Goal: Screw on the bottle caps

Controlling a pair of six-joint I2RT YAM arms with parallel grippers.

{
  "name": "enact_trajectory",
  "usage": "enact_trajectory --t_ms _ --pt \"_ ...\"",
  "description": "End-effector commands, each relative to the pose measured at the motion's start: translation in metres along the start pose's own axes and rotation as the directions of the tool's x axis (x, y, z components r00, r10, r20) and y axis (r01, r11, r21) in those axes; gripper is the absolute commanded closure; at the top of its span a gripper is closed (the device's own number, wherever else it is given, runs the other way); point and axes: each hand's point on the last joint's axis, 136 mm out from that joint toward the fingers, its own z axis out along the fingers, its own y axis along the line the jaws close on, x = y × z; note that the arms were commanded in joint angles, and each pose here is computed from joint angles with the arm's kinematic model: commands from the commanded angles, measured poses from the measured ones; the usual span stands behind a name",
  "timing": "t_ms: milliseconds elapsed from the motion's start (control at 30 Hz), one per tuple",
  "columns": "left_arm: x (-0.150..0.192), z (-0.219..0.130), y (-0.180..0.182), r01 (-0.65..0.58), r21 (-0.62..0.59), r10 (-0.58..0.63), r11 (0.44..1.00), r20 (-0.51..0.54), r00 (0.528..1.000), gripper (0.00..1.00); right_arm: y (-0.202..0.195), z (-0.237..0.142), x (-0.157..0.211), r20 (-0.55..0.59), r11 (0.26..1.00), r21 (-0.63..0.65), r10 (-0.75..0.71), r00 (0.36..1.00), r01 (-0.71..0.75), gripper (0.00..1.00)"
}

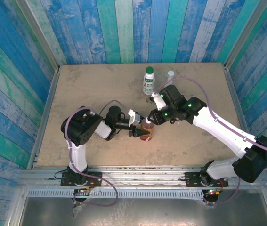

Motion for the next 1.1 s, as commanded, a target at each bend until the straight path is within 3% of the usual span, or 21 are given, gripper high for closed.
enact_trajectory --t_ms 0,167,767,1067 --pt "0.032 0.0 -0.009 0.139 0.005 -0.138 0.99 -0.072 0.988 0.46 -0.011 -0.003 -0.002 0.008 0.998 0.048 0.026 1.0 -0.026 0.7" --pt "0.032 -0.001 -0.009 0.137 0.007 -0.136 0.991 -0.072 0.988 0.46 -0.016 0.001 -0.005 0.009 0.997 0.066 0.042 0.999 -0.043 0.75" --pt "0.03 -0.002 -0.009 0.13 0.002 -0.13 0.991 -0.07 0.989 0.46 -0.016 0.005 0.002 -0.036 0.997 0.062 0.038 0.999 -0.035 0.75" --pt "0.032 -0.002 -0.009 0.137 0.0 -0.137 0.991 -0.072 0.988 0.46 0.001 -0.007 0.0 -0.011 1.0 -0.023 0.01 1.0 -0.01 0.65"
